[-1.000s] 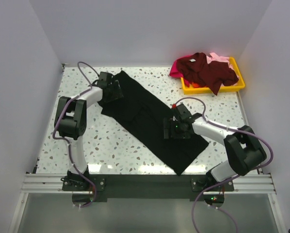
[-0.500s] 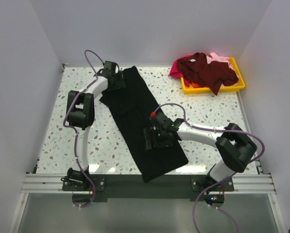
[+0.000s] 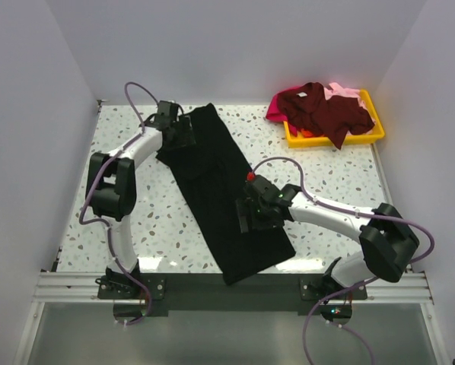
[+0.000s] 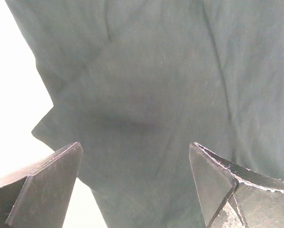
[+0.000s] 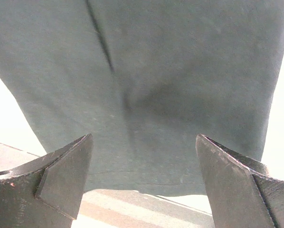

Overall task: Fold and stack the t-shirts
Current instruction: Fold the tshirt

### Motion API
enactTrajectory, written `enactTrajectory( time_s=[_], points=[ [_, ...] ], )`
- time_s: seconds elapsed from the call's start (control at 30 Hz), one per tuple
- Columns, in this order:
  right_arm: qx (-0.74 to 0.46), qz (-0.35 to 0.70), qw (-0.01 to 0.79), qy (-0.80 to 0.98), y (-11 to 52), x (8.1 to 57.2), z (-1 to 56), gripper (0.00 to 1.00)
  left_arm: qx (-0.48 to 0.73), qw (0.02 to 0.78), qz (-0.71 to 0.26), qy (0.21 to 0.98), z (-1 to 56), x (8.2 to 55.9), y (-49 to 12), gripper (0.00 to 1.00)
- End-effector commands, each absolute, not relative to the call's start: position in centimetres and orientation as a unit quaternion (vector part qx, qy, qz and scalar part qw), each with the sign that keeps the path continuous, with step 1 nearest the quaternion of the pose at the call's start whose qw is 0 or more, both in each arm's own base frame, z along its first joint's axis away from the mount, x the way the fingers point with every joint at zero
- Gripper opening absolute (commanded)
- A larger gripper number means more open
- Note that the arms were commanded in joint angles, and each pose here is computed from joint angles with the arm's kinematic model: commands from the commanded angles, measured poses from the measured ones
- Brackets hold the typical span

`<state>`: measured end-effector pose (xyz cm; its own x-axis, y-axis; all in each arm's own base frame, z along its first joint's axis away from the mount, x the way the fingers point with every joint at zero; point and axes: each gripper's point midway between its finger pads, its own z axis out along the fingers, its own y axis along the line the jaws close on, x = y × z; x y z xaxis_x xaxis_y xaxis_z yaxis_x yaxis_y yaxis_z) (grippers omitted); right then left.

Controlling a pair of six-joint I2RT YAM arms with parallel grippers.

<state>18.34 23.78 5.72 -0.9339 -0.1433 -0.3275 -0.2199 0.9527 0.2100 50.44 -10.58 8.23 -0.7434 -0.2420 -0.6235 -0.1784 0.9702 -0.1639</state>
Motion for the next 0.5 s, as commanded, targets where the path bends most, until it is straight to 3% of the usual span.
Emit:
enactTrajectory(
  time_s=[0.0,0.47],
  points=[
    [-0.1,0.083,0.156,0.979,21.8,17.7,4.6,0.92,-0.123,0.319,-0.074,0.937,5.9,48.5,-11.7,1.0],
    [-0.106,0.107,0.124,0.981,23.9,14.6,2.1,0.92,-0.135,0.273,-0.042,0.952,-0.1,49.0,-10.5,1.0]
  ],
)
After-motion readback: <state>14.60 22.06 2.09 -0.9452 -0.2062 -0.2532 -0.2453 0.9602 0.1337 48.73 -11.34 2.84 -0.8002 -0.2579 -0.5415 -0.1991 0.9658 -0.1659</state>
